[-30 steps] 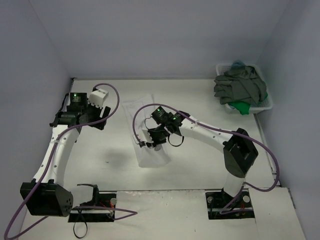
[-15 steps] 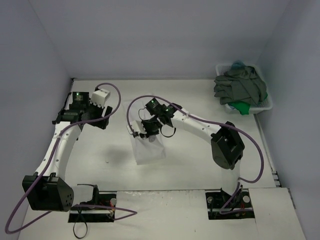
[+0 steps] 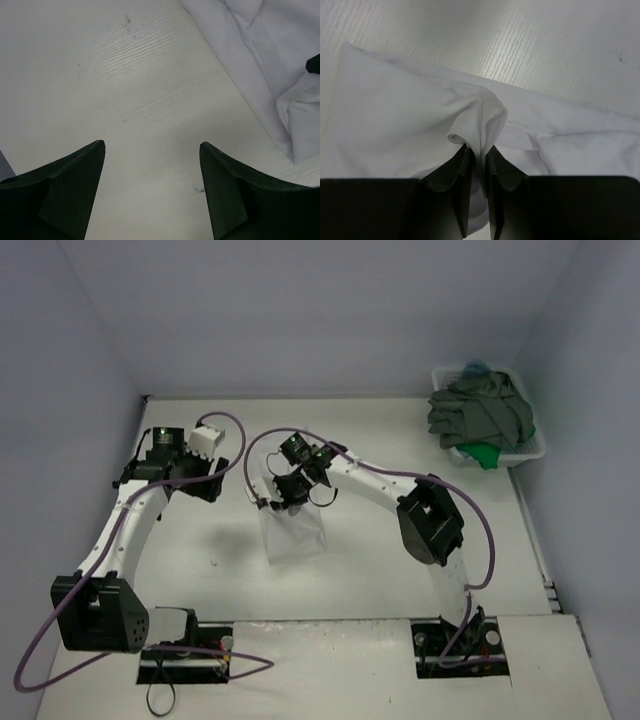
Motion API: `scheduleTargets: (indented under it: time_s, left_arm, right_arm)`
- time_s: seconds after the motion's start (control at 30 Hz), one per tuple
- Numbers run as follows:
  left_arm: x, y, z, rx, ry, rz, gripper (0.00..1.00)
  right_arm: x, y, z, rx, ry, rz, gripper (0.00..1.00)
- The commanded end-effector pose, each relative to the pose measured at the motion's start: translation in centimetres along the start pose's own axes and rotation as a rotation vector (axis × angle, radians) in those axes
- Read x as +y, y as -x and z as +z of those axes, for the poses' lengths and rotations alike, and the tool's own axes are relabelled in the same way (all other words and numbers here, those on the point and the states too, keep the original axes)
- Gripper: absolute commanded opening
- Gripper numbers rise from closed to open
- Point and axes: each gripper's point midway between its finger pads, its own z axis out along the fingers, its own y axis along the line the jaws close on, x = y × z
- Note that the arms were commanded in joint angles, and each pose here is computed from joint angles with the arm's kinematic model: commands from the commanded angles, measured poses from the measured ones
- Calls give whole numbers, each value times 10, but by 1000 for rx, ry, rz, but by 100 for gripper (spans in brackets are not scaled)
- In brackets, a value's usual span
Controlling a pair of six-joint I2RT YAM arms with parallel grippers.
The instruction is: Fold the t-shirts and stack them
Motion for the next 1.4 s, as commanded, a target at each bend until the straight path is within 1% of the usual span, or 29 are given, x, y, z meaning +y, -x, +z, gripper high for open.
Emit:
scheduleTargets:
  time_s: [0.0,0.27,0.57,0.93,1.1,1.23,1.37]
  left_arm:
    - [5,17,1,-71,10,5,70]
    - [4,17,13,-61,-12,-9,70]
    - [2,17,16,-60,-26,-16,70]
    - [1,14,17,-64,-26,-19,70]
    - [1,13,20,-61,-31,-21,71]
    - [0,13,20,-61,-36,-23,71]
    - [0,14,21,-63,-38,-20,70]
  right_arm:
    - [-25,10,-8,-24,-51,-46,14]
    - [-47,-3,-7,-7,-87,-36,13]
    - [-65,7,-26,-3,-147,-56,13]
    - [-90,7,-43,7,-216,-59,13]
    - [-101,-6,-37,13,-225,-38,14]
    - [-102,-25,-19,23,-204,-9,14]
    - [-109,-36,-8,33,-205,3,18]
